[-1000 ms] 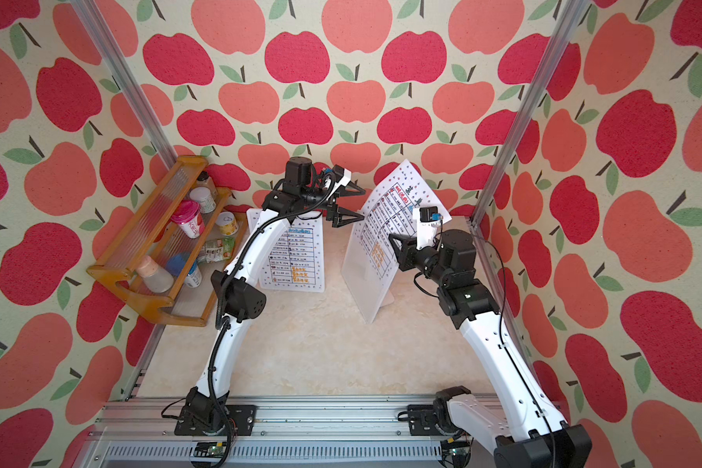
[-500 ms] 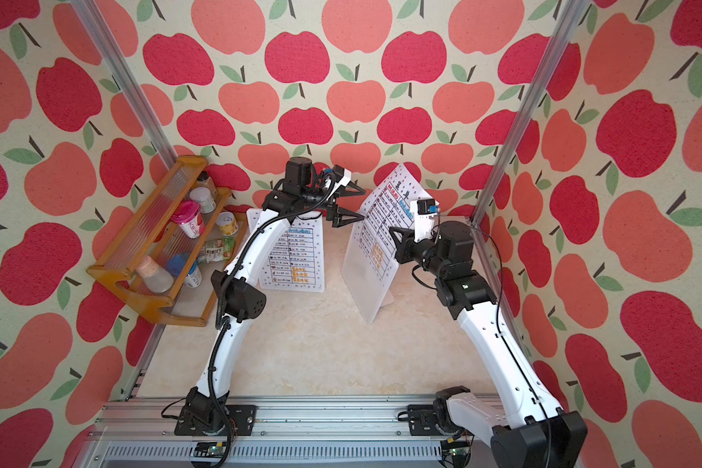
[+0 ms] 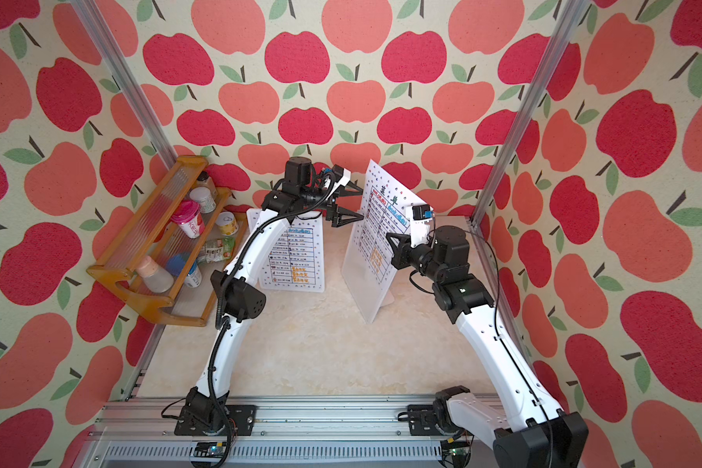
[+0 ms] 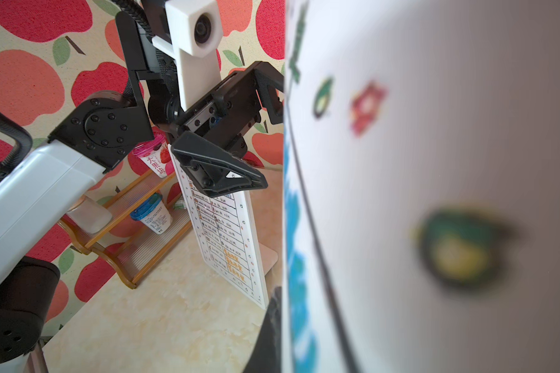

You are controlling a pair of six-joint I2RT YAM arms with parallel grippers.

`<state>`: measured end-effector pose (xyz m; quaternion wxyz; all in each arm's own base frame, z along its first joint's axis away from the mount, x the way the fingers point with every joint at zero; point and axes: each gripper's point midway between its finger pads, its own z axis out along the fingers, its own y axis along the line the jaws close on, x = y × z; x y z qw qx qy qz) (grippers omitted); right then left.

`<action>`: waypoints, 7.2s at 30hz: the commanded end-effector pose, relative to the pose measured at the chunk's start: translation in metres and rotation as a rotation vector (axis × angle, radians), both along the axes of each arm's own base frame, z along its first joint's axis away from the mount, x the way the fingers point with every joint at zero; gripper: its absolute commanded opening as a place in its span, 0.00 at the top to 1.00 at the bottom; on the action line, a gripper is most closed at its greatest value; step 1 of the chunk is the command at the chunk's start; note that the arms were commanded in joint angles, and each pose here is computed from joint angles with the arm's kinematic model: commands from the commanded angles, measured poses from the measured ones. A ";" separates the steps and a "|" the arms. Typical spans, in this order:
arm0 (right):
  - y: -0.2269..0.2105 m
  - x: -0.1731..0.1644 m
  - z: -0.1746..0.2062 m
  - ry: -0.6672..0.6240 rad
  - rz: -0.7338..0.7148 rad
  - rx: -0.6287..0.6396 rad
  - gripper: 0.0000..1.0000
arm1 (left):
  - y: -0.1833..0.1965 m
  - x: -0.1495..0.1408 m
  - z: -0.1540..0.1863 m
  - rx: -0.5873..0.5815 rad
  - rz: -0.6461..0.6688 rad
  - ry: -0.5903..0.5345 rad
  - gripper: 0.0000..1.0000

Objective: Insert the menus into the narrow rack
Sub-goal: Insert the menu into the narrow rack.

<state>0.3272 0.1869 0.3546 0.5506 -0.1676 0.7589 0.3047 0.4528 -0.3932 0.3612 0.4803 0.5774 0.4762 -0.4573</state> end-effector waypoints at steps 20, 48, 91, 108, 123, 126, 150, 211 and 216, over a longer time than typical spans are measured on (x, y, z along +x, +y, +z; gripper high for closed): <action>-0.005 0.001 0.026 -0.068 -0.029 -0.041 0.94 | 0.007 -0.008 0.018 -0.015 -0.007 -0.048 0.03; -0.003 -0.007 0.005 -0.031 -0.019 -0.046 0.87 | 0.009 -0.009 0.016 -0.003 -0.006 -0.042 0.03; 0.000 -0.007 0.003 -0.036 -0.030 -0.075 0.83 | 0.015 -0.013 0.020 0.004 -0.004 -0.047 0.03; 0.001 -0.009 -0.006 -0.012 -0.015 -0.075 0.98 | 0.017 -0.013 0.024 0.002 0.002 -0.050 0.03; 0.006 -0.015 -0.030 0.034 0.002 -0.064 1.00 | 0.020 -0.015 0.023 0.016 0.005 -0.045 0.03; 0.008 -0.018 -0.035 0.044 0.004 -0.069 1.00 | 0.020 -0.016 0.022 0.016 0.004 -0.045 0.03; 0.001 -0.013 -0.009 -0.021 -0.028 -0.113 0.92 | 0.021 -0.016 0.022 0.017 0.002 -0.042 0.04; -0.021 0.042 0.000 0.085 -0.298 -0.144 0.01 | 0.037 -0.022 0.027 0.039 0.017 -0.046 0.01; -0.026 0.048 0.007 0.074 -0.330 -0.148 0.01 | 0.037 -0.022 0.028 0.040 0.020 -0.046 0.01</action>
